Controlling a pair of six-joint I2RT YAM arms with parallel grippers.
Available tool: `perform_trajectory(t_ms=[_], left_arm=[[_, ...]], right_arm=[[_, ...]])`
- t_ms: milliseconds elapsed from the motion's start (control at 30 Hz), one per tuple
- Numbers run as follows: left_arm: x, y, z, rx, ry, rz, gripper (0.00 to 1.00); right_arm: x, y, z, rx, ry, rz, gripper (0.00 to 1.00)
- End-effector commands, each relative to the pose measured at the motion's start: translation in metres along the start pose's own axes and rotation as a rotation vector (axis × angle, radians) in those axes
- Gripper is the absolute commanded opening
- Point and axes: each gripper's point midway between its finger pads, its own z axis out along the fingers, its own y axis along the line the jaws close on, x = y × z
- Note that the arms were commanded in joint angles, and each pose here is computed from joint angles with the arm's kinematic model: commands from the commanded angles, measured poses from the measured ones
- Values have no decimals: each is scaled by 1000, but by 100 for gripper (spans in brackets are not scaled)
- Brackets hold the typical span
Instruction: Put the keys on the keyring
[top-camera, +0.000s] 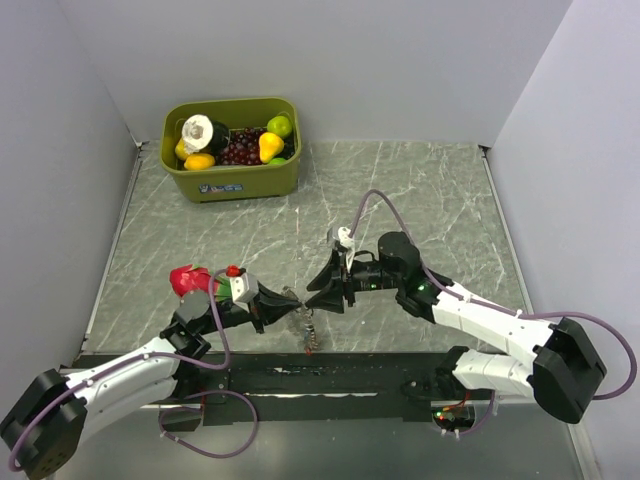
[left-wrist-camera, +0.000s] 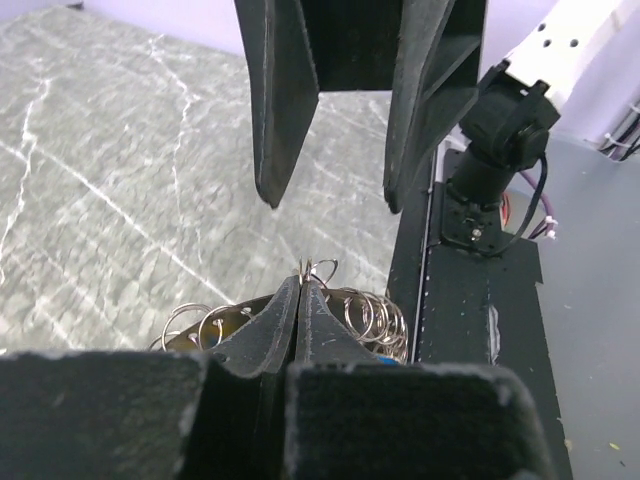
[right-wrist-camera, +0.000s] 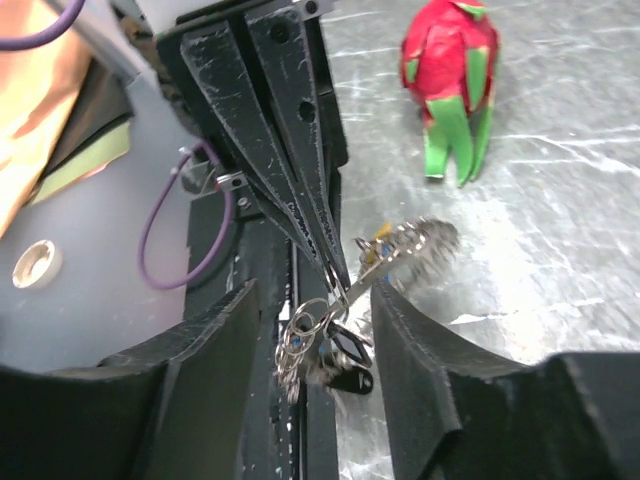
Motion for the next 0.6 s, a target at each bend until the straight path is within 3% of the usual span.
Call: perform_trajectory(t_ms=[0, 433, 500, 567], left_arm=[[-51, -14, 9, 71, -138, 124, 1], [-74, -23, 11, 101, -183, 150, 1], [-76, -25, 11, 111, -187, 147, 1], [-77, -27, 12, 122, -188, 147, 1]], right_arm=[[-25, 12, 2, -80, -29, -79, 54], [-18, 6, 9, -82, -15, -31, 53], [-16, 5, 10, -79, -9, -22, 50], [-15, 4, 11, -80, -5, -4, 33]])
